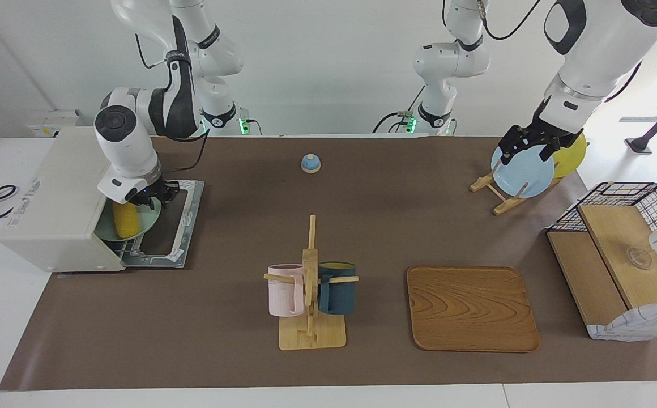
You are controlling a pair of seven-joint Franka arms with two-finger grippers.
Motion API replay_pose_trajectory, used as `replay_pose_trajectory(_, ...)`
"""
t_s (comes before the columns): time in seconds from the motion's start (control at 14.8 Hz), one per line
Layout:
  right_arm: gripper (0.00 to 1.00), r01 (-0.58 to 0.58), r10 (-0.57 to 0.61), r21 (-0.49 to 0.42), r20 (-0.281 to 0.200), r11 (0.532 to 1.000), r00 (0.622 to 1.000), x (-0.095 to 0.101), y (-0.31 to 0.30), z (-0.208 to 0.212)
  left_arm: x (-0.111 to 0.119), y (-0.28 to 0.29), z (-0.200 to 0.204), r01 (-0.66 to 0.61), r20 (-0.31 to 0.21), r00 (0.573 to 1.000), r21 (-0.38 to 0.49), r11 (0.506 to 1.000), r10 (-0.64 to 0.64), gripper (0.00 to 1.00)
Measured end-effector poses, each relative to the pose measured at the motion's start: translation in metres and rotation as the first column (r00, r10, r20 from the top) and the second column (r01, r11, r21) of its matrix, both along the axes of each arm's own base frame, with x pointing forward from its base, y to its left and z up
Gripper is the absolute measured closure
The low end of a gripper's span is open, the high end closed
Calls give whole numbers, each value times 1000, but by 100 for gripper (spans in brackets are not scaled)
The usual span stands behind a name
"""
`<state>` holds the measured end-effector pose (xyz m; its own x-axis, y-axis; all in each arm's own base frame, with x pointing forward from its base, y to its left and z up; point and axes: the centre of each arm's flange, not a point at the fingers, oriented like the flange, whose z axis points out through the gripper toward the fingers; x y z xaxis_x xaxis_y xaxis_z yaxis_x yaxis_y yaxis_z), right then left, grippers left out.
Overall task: Put corn in oven
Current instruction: 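Release the corn inside the oven and draw the right gripper back, then push the oven door closed with the right gripper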
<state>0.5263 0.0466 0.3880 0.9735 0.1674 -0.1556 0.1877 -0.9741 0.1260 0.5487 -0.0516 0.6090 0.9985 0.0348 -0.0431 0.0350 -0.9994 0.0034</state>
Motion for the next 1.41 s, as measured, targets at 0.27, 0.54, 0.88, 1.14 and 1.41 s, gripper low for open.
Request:
replay_pose_trajectory(0.27, 99, 42, -43, 59, 14, 997, 999, -22, 6, -50, 0, 0, 0, 0, 0, 1000, 0, 1000, 0, 0)
replay_pose_trajectory(0.54, 99, 49, -50, 70, 12, 996, 999, -44, 1, -85, 0, 0, 0, 0, 0, 1000, 0, 1000, 0, 0)
replay_pose_trajectory(0.88, 99, 52, -54, 70, 18, 996, 998, -46, -2, -87, 0, 0, 0, 0, 0, 1000, 0, 1000, 0, 0)
replay_pose_trajectory(1.14, 99, 29, -30, 27, 25, 999, 999, -45, -15, -87, 0, 0, 0, 0, 0, 1000, 0, 1000, 0, 0)
replay_pose_trajectory(1.41, 99, -25, 25, -18, 11, 1000, 1000, -43, -8, -81, 0, 0, 0, 0, 0, 1000, 0, 1000, 0, 0)
